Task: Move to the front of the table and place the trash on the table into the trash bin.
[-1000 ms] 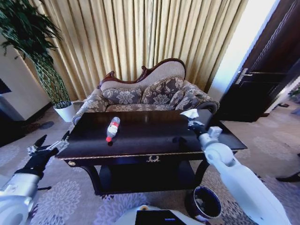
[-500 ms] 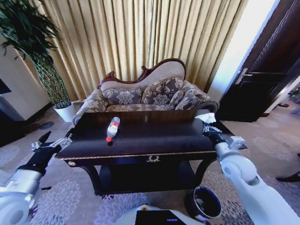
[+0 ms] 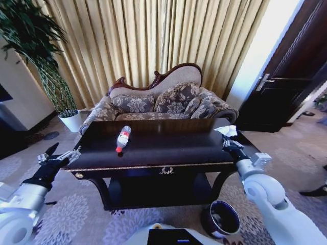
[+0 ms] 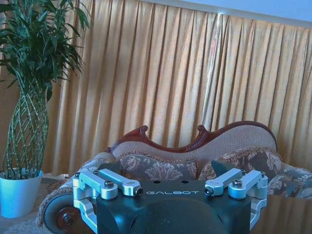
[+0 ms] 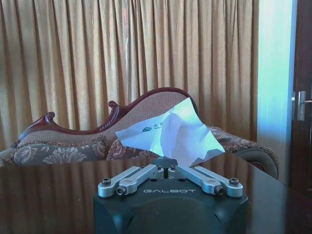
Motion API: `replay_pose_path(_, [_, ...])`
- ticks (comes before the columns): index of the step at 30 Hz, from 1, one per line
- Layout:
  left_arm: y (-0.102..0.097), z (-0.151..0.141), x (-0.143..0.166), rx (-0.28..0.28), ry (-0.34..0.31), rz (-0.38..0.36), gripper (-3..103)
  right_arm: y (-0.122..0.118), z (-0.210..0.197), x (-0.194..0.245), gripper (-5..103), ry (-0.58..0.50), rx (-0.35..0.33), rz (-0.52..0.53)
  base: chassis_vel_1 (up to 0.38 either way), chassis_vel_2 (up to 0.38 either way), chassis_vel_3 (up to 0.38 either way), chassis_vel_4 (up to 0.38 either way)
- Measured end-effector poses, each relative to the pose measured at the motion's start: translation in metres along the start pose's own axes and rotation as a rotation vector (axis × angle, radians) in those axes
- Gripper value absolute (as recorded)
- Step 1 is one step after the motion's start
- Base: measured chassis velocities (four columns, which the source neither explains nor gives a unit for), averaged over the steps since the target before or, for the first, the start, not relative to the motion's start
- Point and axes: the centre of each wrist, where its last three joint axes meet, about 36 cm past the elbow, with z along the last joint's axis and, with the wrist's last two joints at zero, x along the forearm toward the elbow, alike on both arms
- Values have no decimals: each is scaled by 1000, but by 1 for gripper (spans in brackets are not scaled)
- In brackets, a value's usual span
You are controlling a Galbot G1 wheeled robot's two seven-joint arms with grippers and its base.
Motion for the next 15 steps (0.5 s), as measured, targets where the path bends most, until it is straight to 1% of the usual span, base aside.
replay_pose_path(10, [1,0,1,1,0,-5,100,2,1,1,0,-2,-5,-3,166,-168,-162,155])
replay_pose_path(15, [0,1,2,4,0,-7,100,2,11,2,0,7,2,-5,127,-116,-129,127])
